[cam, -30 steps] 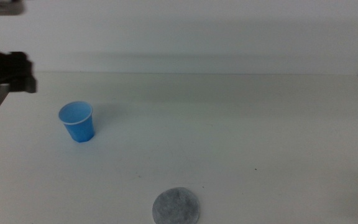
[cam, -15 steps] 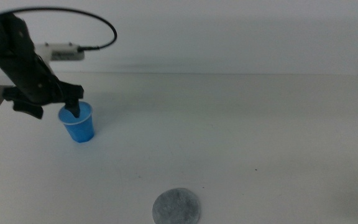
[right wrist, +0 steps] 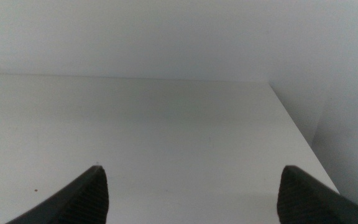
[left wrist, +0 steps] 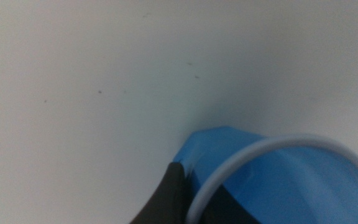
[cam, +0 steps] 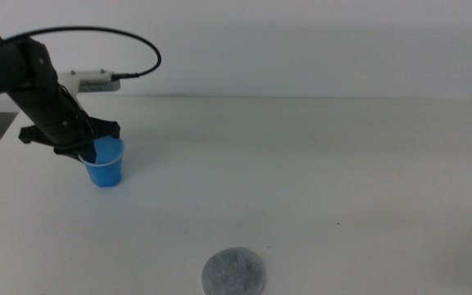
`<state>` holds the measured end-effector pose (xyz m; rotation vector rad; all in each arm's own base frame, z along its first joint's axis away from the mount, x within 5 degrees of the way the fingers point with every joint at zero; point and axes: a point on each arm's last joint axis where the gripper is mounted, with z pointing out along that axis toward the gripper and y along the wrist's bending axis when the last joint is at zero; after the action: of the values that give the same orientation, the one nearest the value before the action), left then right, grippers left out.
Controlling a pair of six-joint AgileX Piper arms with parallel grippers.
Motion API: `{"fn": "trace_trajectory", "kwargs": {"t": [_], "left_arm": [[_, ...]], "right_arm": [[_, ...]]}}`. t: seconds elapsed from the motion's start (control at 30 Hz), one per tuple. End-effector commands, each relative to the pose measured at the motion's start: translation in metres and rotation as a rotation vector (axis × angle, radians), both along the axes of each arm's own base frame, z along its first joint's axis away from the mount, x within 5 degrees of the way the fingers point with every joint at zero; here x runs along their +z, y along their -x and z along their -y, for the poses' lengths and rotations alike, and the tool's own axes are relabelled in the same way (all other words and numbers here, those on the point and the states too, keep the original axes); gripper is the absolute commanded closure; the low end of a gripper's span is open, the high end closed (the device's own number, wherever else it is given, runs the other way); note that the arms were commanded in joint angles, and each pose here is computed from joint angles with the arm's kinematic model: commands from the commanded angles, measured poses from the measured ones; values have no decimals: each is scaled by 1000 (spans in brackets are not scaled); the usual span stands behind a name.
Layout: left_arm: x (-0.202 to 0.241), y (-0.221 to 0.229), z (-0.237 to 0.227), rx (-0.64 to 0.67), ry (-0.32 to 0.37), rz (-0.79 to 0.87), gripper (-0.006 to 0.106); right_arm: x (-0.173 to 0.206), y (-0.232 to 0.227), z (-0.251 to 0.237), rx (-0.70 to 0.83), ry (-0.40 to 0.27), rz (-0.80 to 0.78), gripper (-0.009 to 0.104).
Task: Place an empty cup on a cup mat.
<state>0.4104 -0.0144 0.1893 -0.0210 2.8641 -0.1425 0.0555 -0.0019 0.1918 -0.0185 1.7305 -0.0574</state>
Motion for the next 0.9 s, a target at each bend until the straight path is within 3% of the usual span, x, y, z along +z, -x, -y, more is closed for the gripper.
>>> {"fn": "trace_trajectory", "kwargs": {"t": [0.0,0.17,0.33,0.57,0.77,0.87], "left_arm": [[25,13,11,-35,21,40,102],[66,71,61,-33,87,162,102],[72,116,121,-152,133,137,102],[50,141,179,-262,97,55,102],[25,148,194,-297,63,-61,102],[19,151,196,-303,79,-115,102]], "right_arm": [[0,0,0,2,10,8,2],[0,0,0,2,10,8,2],[0,0,0,2,10,8,2],[0,0,0,2,10,8,2],[0,0,0,2,10,8,2],[0,0,0,2,10,8,2]]}}
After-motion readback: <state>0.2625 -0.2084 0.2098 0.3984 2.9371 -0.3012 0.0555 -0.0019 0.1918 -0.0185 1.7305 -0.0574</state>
